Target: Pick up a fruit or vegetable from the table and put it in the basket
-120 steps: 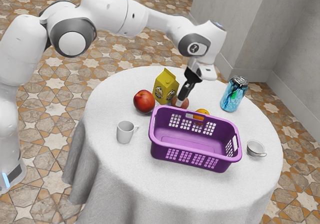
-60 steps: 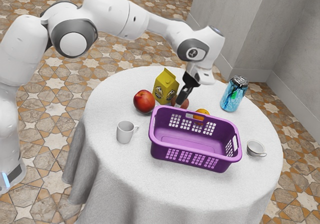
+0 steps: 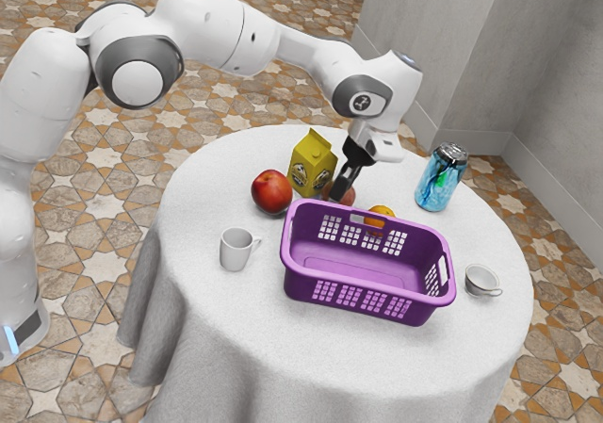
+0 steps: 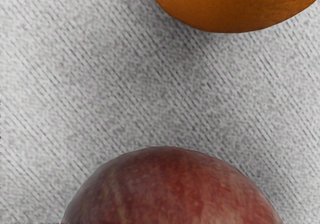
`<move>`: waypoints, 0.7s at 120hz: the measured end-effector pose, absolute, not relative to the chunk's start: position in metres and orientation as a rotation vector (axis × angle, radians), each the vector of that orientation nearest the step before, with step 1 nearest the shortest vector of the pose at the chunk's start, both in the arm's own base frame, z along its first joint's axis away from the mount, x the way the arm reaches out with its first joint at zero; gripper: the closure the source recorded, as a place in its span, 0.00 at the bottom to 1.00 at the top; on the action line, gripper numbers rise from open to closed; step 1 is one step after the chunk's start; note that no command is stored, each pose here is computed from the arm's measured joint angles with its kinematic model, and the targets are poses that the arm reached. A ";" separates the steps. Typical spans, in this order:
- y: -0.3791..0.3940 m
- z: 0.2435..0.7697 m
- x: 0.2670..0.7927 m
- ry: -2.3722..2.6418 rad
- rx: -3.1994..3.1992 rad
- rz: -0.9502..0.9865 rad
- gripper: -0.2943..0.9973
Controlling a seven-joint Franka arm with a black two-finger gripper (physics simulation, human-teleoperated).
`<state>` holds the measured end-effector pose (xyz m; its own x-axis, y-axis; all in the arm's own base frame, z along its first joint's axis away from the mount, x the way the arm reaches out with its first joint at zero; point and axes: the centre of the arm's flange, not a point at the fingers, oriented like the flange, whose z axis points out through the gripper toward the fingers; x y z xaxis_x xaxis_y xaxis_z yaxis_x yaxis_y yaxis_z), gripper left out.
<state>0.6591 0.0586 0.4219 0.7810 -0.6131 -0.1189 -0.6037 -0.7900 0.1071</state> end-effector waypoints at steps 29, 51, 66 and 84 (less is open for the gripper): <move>0.058 0.423 0.660 -0.972 2.923 -0.217 0.47; 0.056 0.425 0.662 -0.965 2.928 -0.199 0.47; 0.049 0.431 0.664 -0.975 2.930 -0.175 0.47; 0.047 0.447 0.663 -0.985 2.946 -0.140 0.48</move>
<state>0.6632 0.0470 0.4467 0.7954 -0.6014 -0.0750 -0.5985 -0.7989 0.0589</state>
